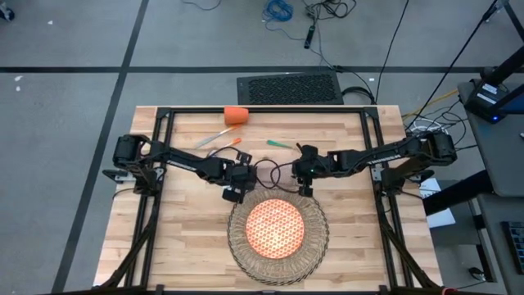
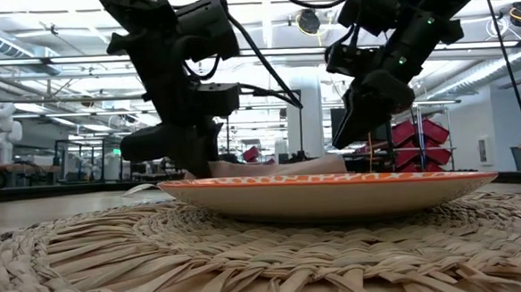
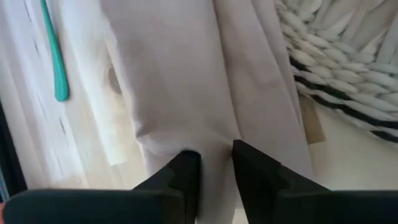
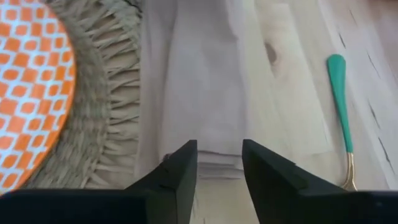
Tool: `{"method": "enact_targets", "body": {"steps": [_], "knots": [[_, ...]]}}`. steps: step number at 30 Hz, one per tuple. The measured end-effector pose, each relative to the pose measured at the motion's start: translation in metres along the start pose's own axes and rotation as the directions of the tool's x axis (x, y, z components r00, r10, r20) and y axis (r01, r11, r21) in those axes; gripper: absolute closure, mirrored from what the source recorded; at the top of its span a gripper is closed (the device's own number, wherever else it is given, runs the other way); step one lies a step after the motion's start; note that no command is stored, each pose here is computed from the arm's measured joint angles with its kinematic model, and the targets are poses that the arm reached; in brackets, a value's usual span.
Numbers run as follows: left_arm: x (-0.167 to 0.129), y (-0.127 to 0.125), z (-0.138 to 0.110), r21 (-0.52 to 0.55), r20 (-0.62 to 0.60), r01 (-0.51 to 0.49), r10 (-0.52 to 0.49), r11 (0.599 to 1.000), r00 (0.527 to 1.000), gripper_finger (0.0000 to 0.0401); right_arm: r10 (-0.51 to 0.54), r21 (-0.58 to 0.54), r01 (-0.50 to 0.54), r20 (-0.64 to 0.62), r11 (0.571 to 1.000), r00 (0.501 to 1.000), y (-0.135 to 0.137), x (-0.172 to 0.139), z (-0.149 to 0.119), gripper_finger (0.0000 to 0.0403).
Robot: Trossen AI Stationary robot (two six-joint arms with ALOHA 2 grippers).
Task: Set table place
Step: Fold the napkin
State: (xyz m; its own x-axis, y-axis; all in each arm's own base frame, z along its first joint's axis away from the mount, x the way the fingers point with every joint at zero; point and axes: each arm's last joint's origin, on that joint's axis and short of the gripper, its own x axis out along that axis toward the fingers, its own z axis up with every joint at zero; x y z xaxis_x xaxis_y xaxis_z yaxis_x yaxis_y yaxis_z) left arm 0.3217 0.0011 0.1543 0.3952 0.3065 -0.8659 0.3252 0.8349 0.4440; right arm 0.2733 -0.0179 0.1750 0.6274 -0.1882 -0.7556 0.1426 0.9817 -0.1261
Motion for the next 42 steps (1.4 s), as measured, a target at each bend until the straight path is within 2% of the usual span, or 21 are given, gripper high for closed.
{"method": "enact_targets", "body": {"steps": [3,9,13,16,21,28,34,42], "knots": [[-0.002,-0.003,0.003,0.011,0.011,-0.017,0.017,1.0,1.0,0.0321,0.003,0.058,-0.003,0.0,0.998,1.0,-0.007,0.002,0.0,0.0286],[-0.005,-0.007,0.008,0.032,0.001,-0.104,0.105,0.994,0.995,0.0321,0.11,0.21,-0.113,0.025,0.971,0.994,-0.024,0.005,0.001,0.0286],[-0.005,-0.007,0.008,0.056,-0.024,-0.16,0.162,0.986,0.987,0.0322,0.164,0.259,-0.167,0.031,0.951,0.986,-0.031,0.006,0.0,0.0286],[-0.006,-0.008,0.009,0.067,-0.027,-0.199,0.202,0.978,0.979,0.0322,0.165,0.297,-0.165,0.026,0.941,0.986,-0.037,0.007,-0.003,0.0286],[-0.009,-0.008,0.014,0.089,-0.016,-0.272,0.274,0.958,0.962,0.0322,0.26,0.376,-0.27,0.079,0.886,0.962,-0.045,0.015,-0.018,0.0286],[-0.011,-0.009,0.016,0.099,-0.025,-0.329,0.333,0.939,0.942,0.0322,0.284,0.425,-0.319,0.145,0.847,0.948,-0.051,0.028,-0.038,0.0286],[-0.012,-0.011,0.018,0.127,-0.029,-0.359,0.366,0.925,0.93,0.0322,0.314,0.436,-0.386,0.231,0.813,0.921,-0.054,0.032,-0.042,0.0286],[-0.016,-0.014,0.022,0.124,-0.017,-0.413,0.418,0.902,0.908,0.0322,0.303,0.432,-0.366,0.21,0.824,0.93,-0.055,0.033,-0.044,0.0286]]}}
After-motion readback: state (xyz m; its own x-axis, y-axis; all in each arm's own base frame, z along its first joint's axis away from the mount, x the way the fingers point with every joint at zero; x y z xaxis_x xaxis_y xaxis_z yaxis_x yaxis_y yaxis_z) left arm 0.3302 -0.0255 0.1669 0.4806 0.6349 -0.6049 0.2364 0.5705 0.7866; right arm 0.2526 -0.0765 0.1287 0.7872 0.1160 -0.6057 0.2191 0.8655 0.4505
